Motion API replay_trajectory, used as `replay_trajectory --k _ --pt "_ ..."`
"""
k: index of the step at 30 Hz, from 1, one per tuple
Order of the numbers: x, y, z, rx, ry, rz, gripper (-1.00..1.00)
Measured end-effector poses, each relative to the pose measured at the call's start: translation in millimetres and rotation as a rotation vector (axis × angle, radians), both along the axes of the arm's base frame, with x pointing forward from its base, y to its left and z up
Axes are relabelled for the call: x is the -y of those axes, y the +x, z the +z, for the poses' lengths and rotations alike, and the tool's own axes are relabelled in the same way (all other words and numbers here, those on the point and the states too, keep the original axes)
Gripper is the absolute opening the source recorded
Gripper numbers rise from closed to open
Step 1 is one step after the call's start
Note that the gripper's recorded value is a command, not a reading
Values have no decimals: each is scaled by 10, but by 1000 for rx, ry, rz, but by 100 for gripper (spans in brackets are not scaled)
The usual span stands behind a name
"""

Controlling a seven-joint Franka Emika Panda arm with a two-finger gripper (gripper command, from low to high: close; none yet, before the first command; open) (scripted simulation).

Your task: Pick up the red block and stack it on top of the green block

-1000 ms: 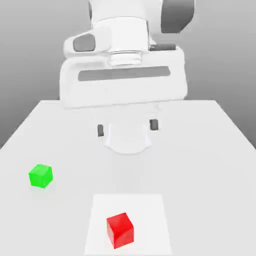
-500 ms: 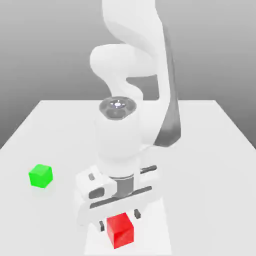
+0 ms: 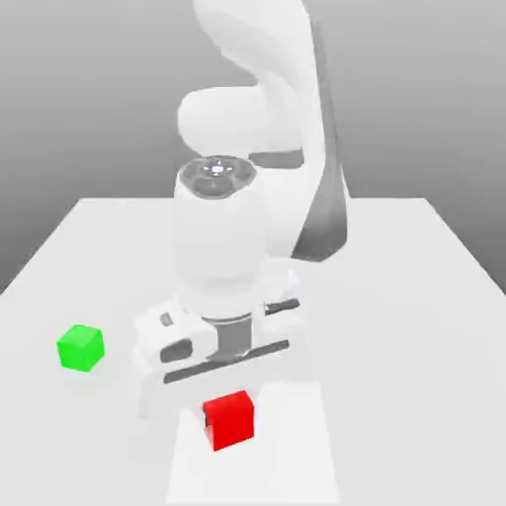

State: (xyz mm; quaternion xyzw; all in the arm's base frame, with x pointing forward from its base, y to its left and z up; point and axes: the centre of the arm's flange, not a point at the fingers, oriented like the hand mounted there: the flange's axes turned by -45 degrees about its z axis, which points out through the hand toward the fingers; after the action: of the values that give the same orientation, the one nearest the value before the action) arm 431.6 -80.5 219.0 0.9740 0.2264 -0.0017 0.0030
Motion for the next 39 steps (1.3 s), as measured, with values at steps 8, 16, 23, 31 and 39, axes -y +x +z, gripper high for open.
replay_trajectory --k 8,16,23,31,39 --pt "1298 -889 179 -5 -2 72 -100" --pt "1905 -1903 273 -2 7 213 -100" --pt "1980 -2011 257 18 -1 226 -100" --pt "1999 -1984 183 36 -5 224 -100" --pt "2003 -1970 58 42 -2 222 -100"
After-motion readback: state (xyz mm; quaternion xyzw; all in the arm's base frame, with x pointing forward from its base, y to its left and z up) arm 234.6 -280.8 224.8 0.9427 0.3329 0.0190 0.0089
